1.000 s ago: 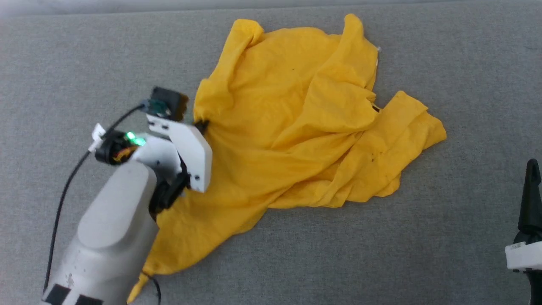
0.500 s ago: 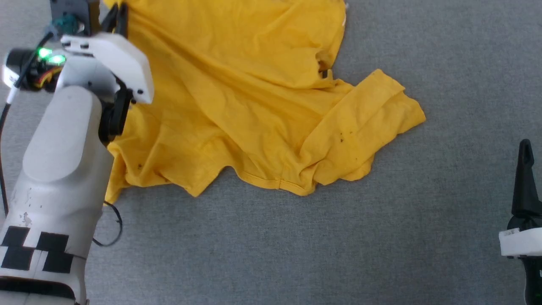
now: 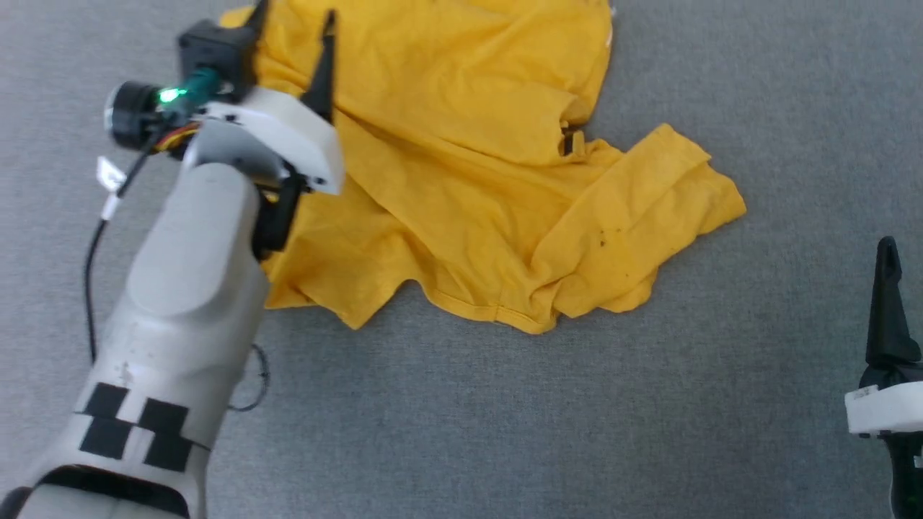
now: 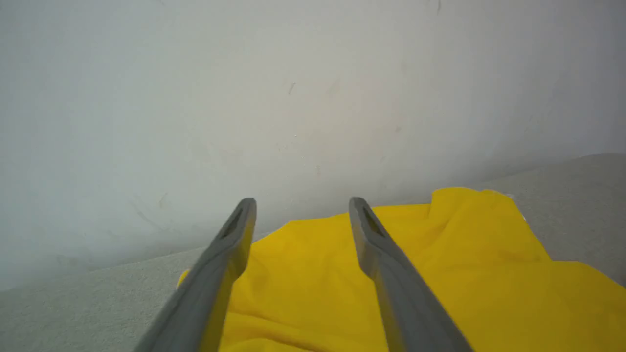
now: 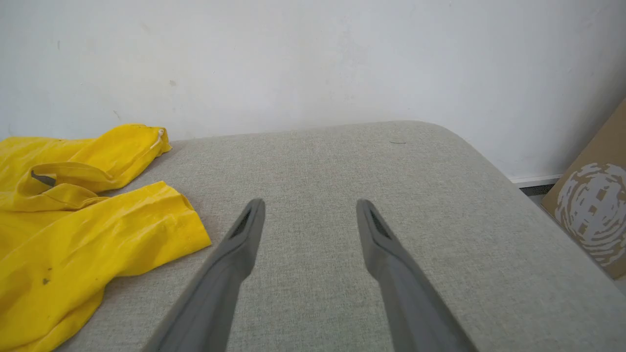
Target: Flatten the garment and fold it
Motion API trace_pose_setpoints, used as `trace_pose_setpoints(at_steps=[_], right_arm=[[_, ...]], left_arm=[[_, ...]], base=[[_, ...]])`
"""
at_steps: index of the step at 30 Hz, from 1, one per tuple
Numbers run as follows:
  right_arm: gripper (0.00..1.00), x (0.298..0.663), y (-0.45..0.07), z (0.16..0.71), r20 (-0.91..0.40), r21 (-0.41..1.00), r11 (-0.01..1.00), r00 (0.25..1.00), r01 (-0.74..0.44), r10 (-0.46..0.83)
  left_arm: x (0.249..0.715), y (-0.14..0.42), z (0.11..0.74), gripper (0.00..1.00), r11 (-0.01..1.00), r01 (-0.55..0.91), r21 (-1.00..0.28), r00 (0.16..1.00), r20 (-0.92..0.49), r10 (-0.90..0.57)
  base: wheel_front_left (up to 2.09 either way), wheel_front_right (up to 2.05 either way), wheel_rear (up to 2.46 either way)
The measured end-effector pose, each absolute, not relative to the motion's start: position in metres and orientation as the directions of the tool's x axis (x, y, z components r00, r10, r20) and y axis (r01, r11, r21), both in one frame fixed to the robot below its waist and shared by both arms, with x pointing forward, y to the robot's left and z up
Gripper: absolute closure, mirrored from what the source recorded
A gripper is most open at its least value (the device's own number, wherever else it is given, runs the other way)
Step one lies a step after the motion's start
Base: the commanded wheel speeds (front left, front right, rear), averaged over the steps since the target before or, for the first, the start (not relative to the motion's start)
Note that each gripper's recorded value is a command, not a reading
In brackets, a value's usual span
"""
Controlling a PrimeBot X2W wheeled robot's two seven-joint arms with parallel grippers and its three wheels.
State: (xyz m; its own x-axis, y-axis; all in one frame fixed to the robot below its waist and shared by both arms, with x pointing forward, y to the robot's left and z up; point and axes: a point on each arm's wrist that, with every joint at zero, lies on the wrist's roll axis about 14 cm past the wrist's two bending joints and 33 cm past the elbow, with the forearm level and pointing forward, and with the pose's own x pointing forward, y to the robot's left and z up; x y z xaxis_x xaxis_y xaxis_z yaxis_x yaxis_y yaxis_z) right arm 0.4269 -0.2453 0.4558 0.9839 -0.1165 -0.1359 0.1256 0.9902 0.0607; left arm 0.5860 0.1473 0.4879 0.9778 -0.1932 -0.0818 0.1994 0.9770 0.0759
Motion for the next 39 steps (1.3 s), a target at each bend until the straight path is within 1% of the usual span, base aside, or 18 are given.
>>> trace_pose_setpoints(at_steps=[4,6,8,10,13,16,18,21,25,31,36,37,38,39], right_arm=[[0.0,0.425,-0.24,0.466,-0.112,0.083,0.99,0.988,0.112,-0.102],[0.0,0.421,-0.241,0.472,-0.097,0.09,0.989,0.99,0.115,-0.106],[0.0,0.416,-0.245,0.478,-0.079,0.096,0.988,0.99,0.125,-0.117],[0.0,0.409,-0.249,0.483,-0.068,0.098,0.986,0.989,0.137,-0.131],[0.0,0.398,-0.253,0.488,-0.061,0.108,0.983,0.988,0.149,-0.143],[0.0,0.391,-0.253,0.494,-0.046,0.118,0.982,0.989,0.147,-0.143],[0.0,0.39,-0.251,0.499,-0.031,0.122,0.983,0.99,0.14,-0.137],[0.0,0.391,-0.248,0.502,-0.021,0.126,0.984,0.992,0.127,-0.126],[0.0,0.395,-0.243,0.502,-0.02,0.129,0.985,0.993,0.114,-0.113],[0.0,0.392,-0.251,0.497,-0.035,0.122,0.983,0.99,0.14,-0.137],[0.0,0.39,-0.256,0.495,-0.041,0.123,0.98,0.988,0.155,-0.151],[0.0,0.39,-0.256,0.495,-0.042,0.122,0.98,0.987,0.156,-0.152],[0.0,0.39,-0.257,0.494,-0.043,0.122,0.98,0.987,0.157,-0.153],[0.0,0.39,-0.257,0.494,-0.044,0.121,0.98,0.987,0.157,-0.153]], left_arm=[[0.562,0.129,0.515,0.0,0.964,0.26,0.056,0.966,-0.015,-0.259],[0.543,0.123,0.516,0.0,0.958,0.284,0.037,0.959,-0.019,-0.284],[0.519,0.113,0.511,0.0,0.948,0.318,0.01,0.947,-0.054,-0.317],[0.492,0.103,0.498,0.0,0.929,0.369,0.018,0.922,-0.13,-0.364],[0.449,0.092,0.469,0.0,0.894,0.447,0.041,0.86,-0.294,-0.416],[0.411,0.092,0.441,0.0,0.871,0.488,0.053,0.793,-0.445,-0.417],[0.398,0.094,0.434,0.0,0.863,0.501,0.065,0.769,-0.492,-0.409],[0.395,0.103,0.43,0.0,0.846,0.51,0.157,0.771,-0.518,-0.369],[0.403,0.119,0.419,0.0,0.817,0.51,0.268,0.779,-0.547,-0.306],[0.411,0.119,0.402,0.0,0.803,0.53,0.272,0.751,-0.59,-0.296],[0.414,0.117,0.391,0.0,0.816,0.532,0.226,0.72,-0.628,-0.296],[0.415,0.116,0.39,0.47,0.823,0.53,0.205,0.714,-0.631,-0.302],[0.415,0.115,0.389,1.0,0.825,0.531,0.194,0.71,-0.633,-0.308],[0.416,0.115,0.388,1.0,0.827,0.53,0.187,0.707,-0.636,-0.309]], base=[[0.0,0.0,0.0],[0.0,0.0,0.0],[0.0,0.0,0.0],[0.0,0.0,0.0],[0.0,0.0,0.0],[0.0,0.0,0.0],[0.0,0.0,0.0],[0.0,0.0,0.0],[0.0,0.0,0.0],[0.0,0.0,0.0],[0.0,0.0,0.0],[0.0,0.0,0.0],[0.0,0.0,0.0],[0.0,0.0,0.0]])
